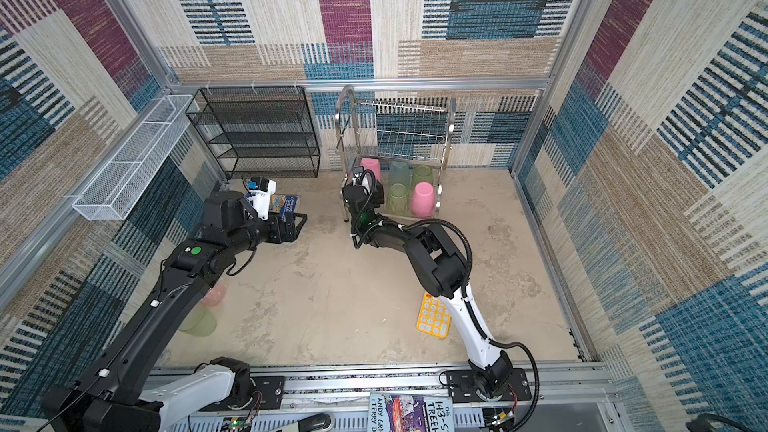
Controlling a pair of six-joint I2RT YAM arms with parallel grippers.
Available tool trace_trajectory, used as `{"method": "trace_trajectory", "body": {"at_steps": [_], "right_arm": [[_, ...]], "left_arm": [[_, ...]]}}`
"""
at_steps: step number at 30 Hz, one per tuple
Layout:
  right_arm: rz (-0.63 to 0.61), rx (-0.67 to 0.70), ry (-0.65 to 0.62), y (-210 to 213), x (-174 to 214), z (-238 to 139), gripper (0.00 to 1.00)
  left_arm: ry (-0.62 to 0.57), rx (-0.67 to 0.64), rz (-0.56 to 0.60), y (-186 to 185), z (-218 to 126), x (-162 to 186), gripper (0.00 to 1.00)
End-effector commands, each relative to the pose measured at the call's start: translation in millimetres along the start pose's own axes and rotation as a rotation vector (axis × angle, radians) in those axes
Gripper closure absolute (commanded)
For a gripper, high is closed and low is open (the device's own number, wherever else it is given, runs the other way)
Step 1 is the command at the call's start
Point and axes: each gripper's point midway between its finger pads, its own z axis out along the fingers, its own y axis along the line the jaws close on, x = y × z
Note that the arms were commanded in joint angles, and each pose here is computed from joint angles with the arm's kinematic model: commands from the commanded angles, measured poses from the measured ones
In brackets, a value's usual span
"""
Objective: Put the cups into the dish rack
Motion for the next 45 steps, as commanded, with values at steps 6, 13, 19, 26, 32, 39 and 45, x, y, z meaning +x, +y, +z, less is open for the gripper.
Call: {"method": "trace_trajectory", "body": {"at_steps": [6, 13, 19, 26, 32, 39, 45], "right_arm": [[0.025, -0.034, -0.019, -1.5, -17.4, -11.0, 0.06], [0.008, -0.076, -0.014, -3.9, -16.1, -29.5, 0.03], [-0.029, -0.111, -0.020, 2.5, -11.1, -52.4, 0.03], [-0.026, -0.136, -0.034, -1.5, -11.0, -89.9, 0.03], [0.026, -0.168, -0.008, -27.4, -7.0, -140.5, 0.04], [0.170, -0.155, 0.130, -76.5, 25.1, -184.9, 0.05], [0.336, -0.130, 0.226, -120.9, 45.9, -202.3, 0.08]], "left_arm": [[-0.021, -0.001, -0.018, 0.7, 1.8, -5.9, 0.04], [-0.012, -0.014, -0.029, 4.4, 4.4, -4.5, 0.04], [-0.005, -0.021, -0.032, 6.1, 6.7, -3.1, 0.05], [0.019, -0.021, -0.040, 7.8, 14.3, 1.9, 0.07], [0.055, -0.023, -0.052, 11.3, 26.9, 9.3, 0.09], [0.111, -0.007, -0.107, 15.5, 55.1, 24.6, 0.11], [0.161, 0.037, -0.233, 16.0, 93.3, 37.7, 0.13]]}}
